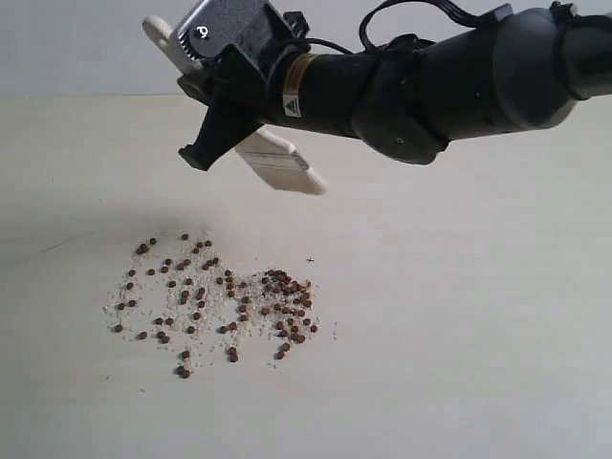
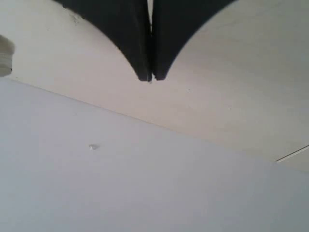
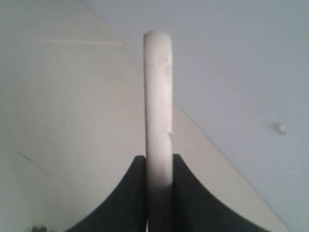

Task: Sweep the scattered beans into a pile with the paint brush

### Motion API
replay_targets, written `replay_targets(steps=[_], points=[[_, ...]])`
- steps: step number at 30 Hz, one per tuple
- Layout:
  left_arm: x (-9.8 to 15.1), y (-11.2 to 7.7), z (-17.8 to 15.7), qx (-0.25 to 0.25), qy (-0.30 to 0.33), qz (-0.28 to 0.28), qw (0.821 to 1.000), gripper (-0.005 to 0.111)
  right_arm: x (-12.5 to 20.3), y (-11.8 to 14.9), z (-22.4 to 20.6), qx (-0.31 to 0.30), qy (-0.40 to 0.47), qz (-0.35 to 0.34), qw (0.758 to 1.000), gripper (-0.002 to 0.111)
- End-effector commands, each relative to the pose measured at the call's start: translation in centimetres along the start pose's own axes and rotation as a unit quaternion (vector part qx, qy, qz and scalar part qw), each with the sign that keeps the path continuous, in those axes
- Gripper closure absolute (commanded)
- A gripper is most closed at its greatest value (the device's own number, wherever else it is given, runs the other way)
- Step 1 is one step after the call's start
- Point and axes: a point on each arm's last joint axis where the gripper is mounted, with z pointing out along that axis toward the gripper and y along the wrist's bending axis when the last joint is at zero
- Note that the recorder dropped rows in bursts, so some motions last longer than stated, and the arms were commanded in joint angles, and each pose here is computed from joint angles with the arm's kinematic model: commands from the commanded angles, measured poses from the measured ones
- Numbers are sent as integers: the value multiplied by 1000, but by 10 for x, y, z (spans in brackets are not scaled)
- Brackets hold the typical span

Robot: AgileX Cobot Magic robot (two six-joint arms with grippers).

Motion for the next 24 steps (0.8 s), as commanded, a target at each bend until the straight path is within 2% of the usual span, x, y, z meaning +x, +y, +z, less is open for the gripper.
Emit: replay_targets(steps=[1,4,8,13,17,21,24], points=[[-1,0,-1,4,-4,3,1000,107,-20,15,-4,-66,-108,-67,990,108],[-1,0,-1,4,-4,3,1000,107,-27,23,-6,-110,-164,-90,976,108],[-1,0,-1,4,-4,3,1000,107,-31,24,1,-156,-188,-87,966,108],[-1,0,-1,4,-4,3,1000,107,-33,19,11,-291,-221,-83,927,108],[-1,0,-1,4,-4,3,1000,107,-22,11,26,-380,-220,-84,894,108],[-1,0,-1,4,-4,3,1000,107,-8,2,51,-384,-211,-73,896,108],[-1,0,-1,4,-4,3,1000,107,2,-5,72,-381,-214,-104,893,108]])
